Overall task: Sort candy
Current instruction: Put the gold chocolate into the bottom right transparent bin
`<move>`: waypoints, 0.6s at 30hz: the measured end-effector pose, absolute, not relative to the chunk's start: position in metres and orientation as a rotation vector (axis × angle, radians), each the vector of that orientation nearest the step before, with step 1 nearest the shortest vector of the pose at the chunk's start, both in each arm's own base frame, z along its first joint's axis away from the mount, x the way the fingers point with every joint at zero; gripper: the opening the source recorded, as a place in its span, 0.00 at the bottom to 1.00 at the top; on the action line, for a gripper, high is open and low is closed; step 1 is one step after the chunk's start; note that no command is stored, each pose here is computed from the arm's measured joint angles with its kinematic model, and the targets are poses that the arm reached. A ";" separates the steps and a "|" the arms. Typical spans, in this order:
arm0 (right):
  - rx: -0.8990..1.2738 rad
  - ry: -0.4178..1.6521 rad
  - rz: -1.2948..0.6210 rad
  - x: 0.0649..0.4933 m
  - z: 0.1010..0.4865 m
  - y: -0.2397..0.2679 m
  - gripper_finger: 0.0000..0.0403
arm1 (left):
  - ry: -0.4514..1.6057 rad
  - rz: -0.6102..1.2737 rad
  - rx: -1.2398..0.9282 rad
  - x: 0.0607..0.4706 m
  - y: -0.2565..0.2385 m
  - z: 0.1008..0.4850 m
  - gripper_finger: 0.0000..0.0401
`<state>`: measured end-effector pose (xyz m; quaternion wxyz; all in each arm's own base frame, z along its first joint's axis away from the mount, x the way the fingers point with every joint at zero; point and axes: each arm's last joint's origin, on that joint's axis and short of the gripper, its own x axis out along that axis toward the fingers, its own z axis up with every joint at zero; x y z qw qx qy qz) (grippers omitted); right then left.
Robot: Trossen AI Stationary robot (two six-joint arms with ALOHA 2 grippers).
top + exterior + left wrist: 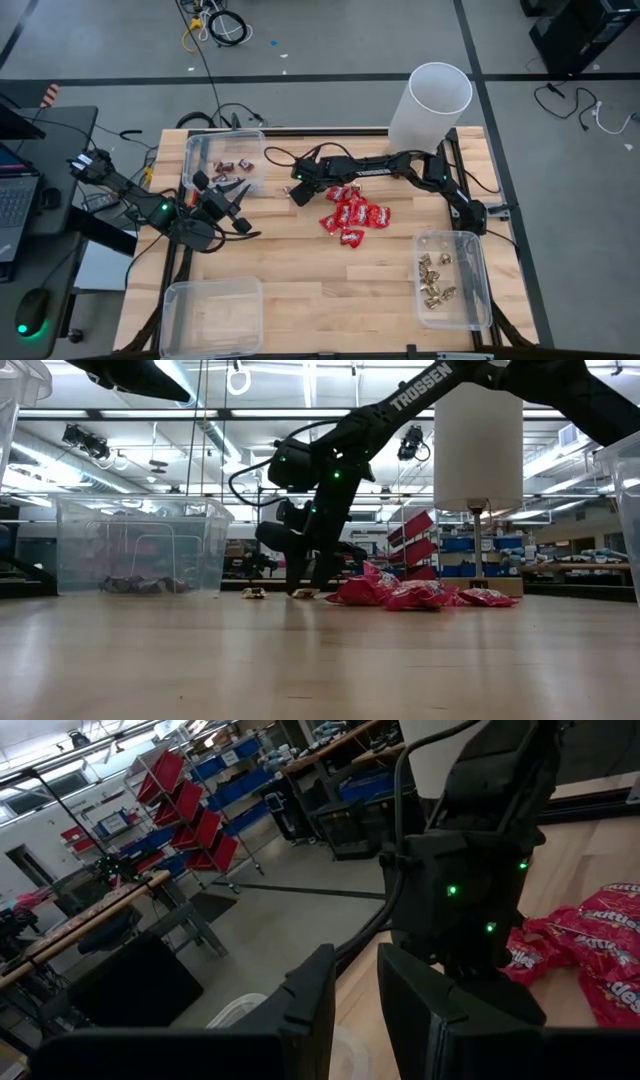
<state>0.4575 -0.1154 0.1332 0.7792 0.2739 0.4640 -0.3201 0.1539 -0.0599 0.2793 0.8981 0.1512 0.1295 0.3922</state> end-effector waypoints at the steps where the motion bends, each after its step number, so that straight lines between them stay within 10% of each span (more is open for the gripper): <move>1: 0.587 1.005 -0.688 0.458 0.133 -0.115 0.45 | 0.268 0.812 0.313 0.154 -0.060 0.279 0.21; 18: 0.567 1.023 -0.670 0.457 0.132 -0.113 0.21 | 0.265 0.812 0.307 0.154 -0.060 0.280 0.21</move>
